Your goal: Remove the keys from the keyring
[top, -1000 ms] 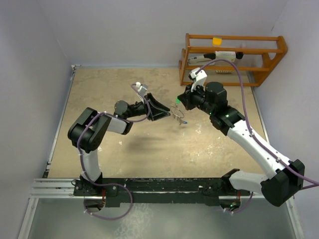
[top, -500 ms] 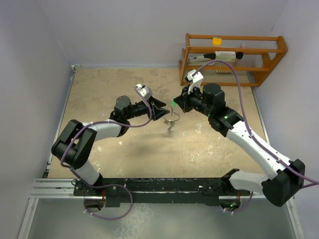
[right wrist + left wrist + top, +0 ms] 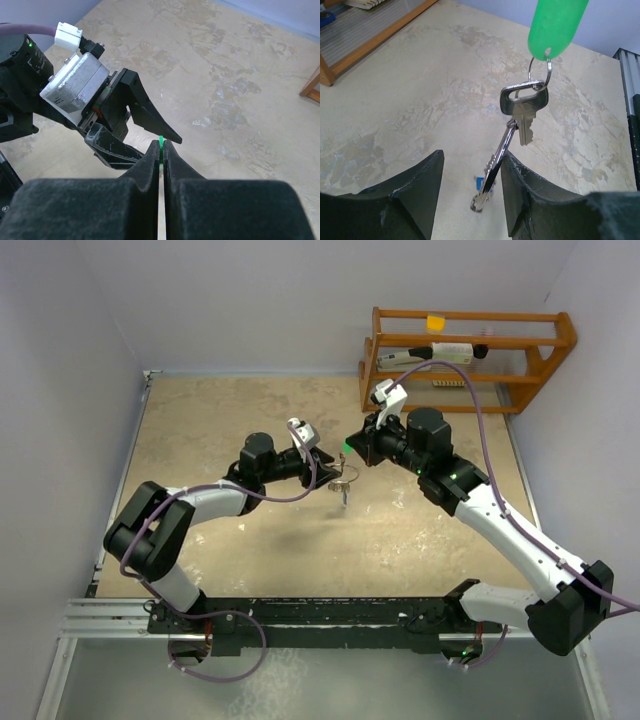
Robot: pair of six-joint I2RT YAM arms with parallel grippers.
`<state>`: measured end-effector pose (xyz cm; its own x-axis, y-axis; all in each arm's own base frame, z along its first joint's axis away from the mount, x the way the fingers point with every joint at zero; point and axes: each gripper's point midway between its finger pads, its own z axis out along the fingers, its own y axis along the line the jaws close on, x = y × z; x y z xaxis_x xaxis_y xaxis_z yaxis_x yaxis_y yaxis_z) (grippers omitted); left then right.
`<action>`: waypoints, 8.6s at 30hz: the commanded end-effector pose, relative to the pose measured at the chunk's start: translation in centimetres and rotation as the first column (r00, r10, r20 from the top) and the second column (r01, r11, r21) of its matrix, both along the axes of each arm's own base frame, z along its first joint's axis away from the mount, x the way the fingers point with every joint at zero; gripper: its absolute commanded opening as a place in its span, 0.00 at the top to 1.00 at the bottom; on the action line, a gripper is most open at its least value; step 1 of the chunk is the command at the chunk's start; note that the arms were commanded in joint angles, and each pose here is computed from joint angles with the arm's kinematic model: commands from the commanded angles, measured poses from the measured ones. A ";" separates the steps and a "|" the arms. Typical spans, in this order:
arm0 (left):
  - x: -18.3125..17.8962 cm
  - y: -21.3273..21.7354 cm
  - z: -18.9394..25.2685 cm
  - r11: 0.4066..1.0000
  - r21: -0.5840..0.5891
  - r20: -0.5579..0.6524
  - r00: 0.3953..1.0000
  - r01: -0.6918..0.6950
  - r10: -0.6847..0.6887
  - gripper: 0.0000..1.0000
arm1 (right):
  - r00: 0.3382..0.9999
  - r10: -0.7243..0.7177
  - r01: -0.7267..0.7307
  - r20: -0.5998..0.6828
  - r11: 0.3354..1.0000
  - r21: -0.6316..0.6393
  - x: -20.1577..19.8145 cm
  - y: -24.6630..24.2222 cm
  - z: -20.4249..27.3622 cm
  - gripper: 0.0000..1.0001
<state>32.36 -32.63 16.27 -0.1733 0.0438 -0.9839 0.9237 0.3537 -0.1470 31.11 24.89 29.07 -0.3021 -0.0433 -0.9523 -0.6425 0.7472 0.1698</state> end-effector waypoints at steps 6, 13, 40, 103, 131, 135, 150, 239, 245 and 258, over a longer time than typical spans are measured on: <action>-0.9 -1.4 3.1 0.988 -0.138 0.058 0.996 0.075 -0.067 0.68 | 0.993 0.017 -0.028 0.115 0.995 0.099 -0.5 0.6 5.3 1.00; 0.3 -0.2 1.1 0.997 -0.063 0.012 0.999 -0.040 0.041 1.00 | 0.990 -0.027 0.015 0.139 0.996 0.089 -0.3 -0.3 5.4 1.00; 4.5 9.1 12.1 0.731 0.254 0.462 0.743 -0.634 0.483 1.00 | 0.994 -0.107 0.106 -0.017 0.993 -0.049 0.4 -1.7 -6.9 0.41; -5.1 2.1 19.8 0.909 0.104 0.466 0.828 -0.403 0.313 1.00 | 0.957 0.021 -0.056 0.289 0.992 0.114 -1.5 0.7 -5.8 0.49; -5.5 2.1 20.2 0.913 0.091 0.468 0.827 -0.397 0.313 1.00 | 0.962 0.066 -0.102 0.264 0.987 0.126 -1.5 2.5 -6.4 0.50; -5.6 2.1 20.3 0.917 0.088 0.466 0.830 -0.390 0.308 1.00 | 0.962 0.059 -0.094 0.268 0.988 0.121 -1.3 2.5 -6.5 0.50; -6.2 2.4 20.6 0.922 0.074 0.464 0.831 -0.381 0.306 1.00 | 0.951 0.044 -0.082 0.307 0.990 0.113 -0.4 2.9 -5.6 0.50; -3.2 2.1 15.0 0.847 -0.090 0.342 0.782 -0.525 0.521 0.62 | 0.962 -0.206 0.265 0.177 0.857 -0.442 -1.6 -4.4 4.4 1.00; -3.6 3.4 16.1 0.825 -0.143 0.334 0.758 -0.547 0.560 0.61 | 0.987 -0.140 0.159 0.075 0.875 -0.457 -3.4 -3.5 4.5 1.00; -4.5 3.3 17.5 0.820 -0.282 0.282 0.773 -0.499 0.568 0.45 | 0.987 -0.142 0.158 0.071 0.812 -0.561 -3.1 -2.7 2.6 1.00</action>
